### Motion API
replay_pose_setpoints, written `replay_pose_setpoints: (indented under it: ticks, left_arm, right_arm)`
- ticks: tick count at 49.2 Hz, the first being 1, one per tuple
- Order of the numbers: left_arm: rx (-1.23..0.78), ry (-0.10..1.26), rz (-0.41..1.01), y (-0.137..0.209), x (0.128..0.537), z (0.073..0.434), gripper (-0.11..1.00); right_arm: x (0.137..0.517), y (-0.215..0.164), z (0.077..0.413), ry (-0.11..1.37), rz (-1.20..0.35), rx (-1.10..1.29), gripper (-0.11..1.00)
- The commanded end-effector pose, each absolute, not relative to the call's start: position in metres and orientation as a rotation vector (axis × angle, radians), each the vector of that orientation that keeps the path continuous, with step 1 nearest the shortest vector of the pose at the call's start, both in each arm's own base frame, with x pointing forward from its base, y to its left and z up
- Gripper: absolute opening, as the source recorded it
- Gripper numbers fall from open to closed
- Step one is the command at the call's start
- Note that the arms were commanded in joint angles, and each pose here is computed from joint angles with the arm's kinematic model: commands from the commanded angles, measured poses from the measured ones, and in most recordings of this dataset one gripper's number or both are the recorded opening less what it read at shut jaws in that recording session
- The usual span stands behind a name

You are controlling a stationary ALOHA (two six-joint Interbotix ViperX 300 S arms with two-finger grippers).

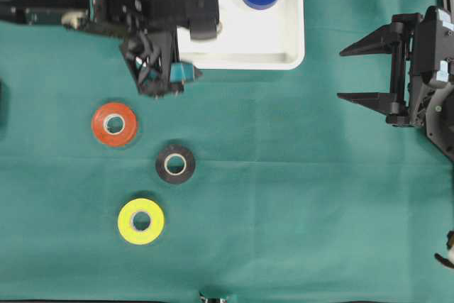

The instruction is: Pick up the tape from a random location and place it into the white case.

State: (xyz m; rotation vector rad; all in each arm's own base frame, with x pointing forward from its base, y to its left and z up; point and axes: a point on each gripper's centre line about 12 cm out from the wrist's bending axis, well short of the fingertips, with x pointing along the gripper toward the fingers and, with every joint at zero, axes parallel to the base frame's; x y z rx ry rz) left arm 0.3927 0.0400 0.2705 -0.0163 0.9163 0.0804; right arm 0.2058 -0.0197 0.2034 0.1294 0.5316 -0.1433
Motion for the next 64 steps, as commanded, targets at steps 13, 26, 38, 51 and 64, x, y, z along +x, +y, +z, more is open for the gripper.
replay_pose_setpoints:
  ticks: [13,26,38,51,64]
  left_arm:
    - [-0.006,0.854,0.066,0.033,0.393,0.287,0.99]
    - [-0.001,0.826,0.066,0.032,0.375,0.289,0.99]
    - [0.003,0.667,0.070,0.029,0.346,0.294,0.99]
    - [0.006,0.524,0.074,0.026,0.309,0.297,0.99]
    - [0.003,0.490,0.075,0.024,0.283,0.293,0.99]
  right_arm:
    - [0.211,-0.021,0.214,0.508,-0.145,0.128,0.83]
    - [0.212,-0.021,0.216,0.503,-0.145,0.131,0.83]
    - [0.213,-0.021,0.219,0.496,-0.145,0.129,0.83]
    - [0.214,-0.021,0.223,0.484,-0.144,0.126,0.83]
    - [0.215,-0.021,0.225,0.478,-0.143,0.128,0.83]
